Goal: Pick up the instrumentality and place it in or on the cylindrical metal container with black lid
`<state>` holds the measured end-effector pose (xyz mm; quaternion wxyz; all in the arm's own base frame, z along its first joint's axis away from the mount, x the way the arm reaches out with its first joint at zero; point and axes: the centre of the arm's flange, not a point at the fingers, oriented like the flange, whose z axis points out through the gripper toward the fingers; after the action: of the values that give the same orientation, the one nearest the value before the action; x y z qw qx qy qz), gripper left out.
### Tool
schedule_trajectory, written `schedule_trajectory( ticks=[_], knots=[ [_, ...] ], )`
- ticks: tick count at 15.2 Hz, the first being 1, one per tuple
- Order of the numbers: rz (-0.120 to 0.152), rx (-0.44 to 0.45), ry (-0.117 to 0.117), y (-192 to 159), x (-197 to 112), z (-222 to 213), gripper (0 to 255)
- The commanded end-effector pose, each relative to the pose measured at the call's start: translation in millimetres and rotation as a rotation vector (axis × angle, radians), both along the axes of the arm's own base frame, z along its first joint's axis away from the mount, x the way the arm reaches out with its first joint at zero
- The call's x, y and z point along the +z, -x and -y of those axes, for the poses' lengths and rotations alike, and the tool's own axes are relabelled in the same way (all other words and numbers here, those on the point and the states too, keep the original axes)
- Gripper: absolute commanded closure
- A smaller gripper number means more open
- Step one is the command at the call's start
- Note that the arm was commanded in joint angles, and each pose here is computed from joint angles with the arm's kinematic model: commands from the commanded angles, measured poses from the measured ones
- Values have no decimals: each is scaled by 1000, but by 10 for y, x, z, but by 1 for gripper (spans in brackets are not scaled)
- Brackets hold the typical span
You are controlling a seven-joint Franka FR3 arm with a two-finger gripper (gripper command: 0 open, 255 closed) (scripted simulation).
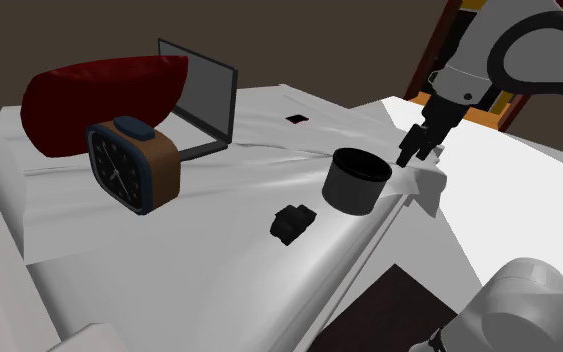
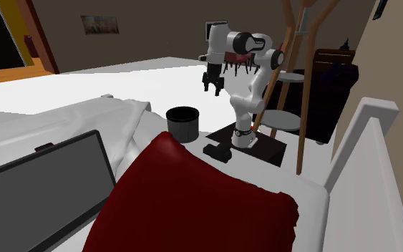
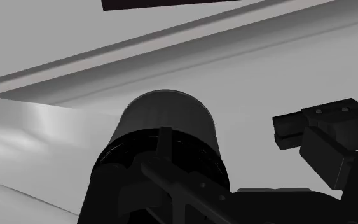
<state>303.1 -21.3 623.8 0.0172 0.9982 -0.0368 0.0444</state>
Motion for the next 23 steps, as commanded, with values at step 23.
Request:
schedule_trajectory(
  ticks=[23],
  knots=[
    [-337, 238, 33, -1850, -1425, -2217, 0]
  ],
)
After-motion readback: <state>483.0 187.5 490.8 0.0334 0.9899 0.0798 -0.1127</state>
